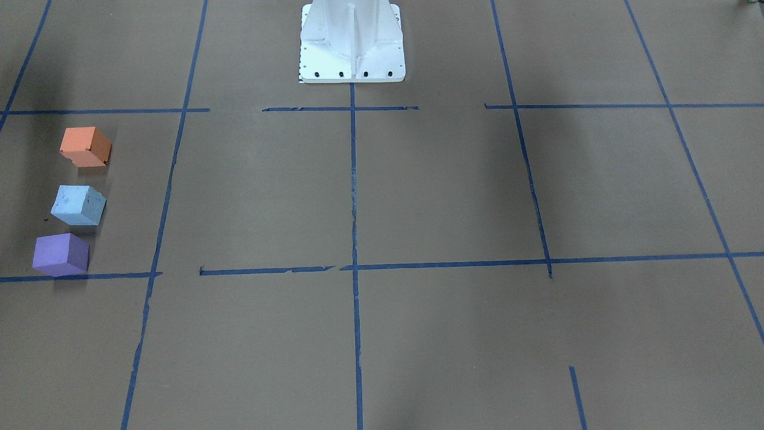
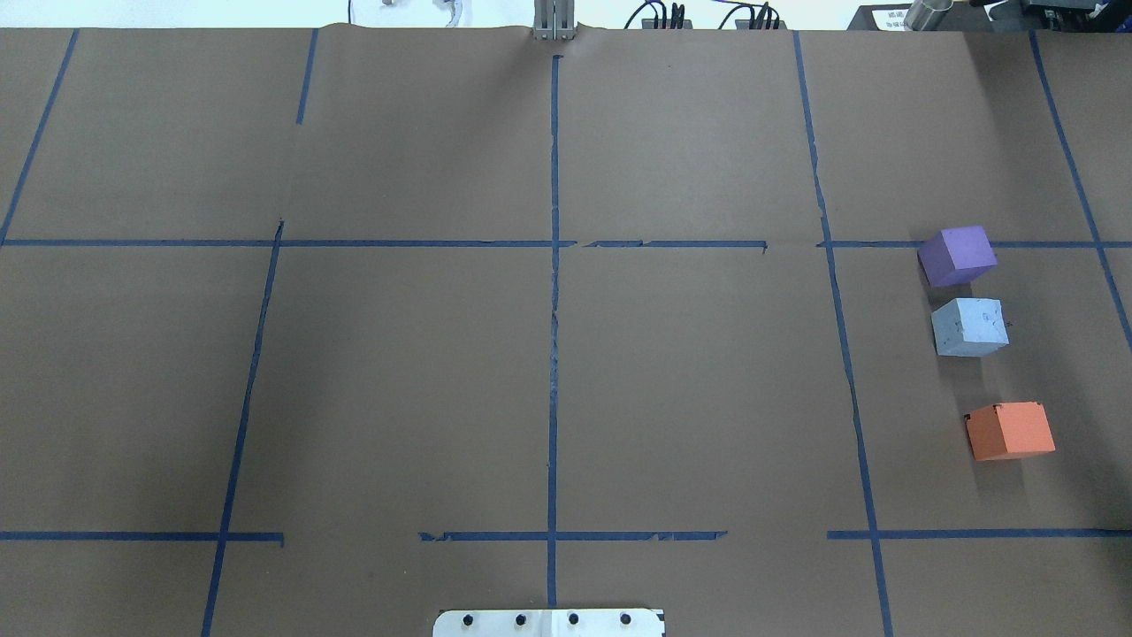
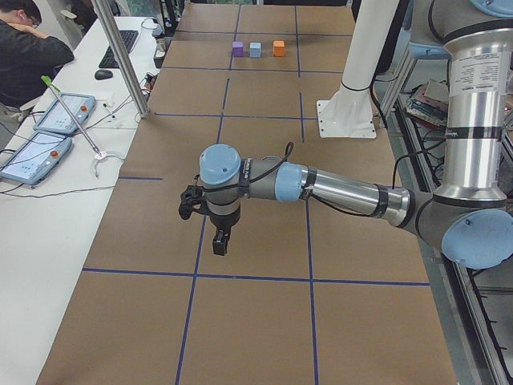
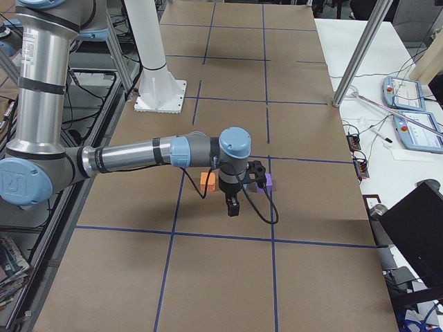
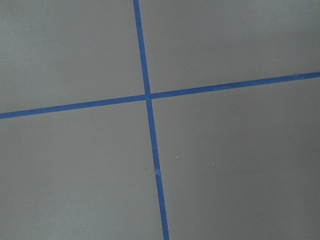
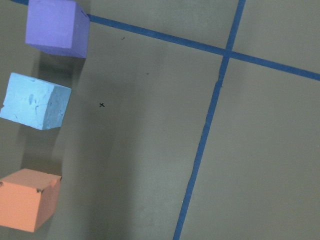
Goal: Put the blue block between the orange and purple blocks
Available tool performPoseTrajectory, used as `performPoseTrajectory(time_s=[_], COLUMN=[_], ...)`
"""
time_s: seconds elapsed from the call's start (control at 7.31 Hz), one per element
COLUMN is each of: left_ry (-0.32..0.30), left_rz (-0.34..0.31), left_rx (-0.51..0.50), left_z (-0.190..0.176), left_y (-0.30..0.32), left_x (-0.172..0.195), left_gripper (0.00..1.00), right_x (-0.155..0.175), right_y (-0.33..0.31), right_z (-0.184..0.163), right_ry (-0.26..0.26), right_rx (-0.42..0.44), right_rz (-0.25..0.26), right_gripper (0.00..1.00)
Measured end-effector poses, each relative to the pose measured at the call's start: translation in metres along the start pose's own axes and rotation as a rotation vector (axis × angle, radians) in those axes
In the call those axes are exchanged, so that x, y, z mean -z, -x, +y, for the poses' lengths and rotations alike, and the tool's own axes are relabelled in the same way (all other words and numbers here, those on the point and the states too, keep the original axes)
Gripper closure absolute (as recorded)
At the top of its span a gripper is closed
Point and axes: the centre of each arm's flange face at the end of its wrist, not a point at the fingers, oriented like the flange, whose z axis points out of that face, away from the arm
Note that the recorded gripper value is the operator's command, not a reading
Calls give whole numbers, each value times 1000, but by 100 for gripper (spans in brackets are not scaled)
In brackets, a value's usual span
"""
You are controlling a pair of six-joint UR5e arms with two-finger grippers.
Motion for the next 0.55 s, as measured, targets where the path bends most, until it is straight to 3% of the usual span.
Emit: performPoseTrajectory(time_s=[0.55], left_ry=[41], left_rz=[-4], left_rx=[45], left_z=[22], left_y=[16], left_x=[-17], left_gripper=[0], right_x=[-2], right_y=[-10], right_z=[8], right_ry=[-11], right_rx=[-53], right_rz=[-18], right_gripper=[0])
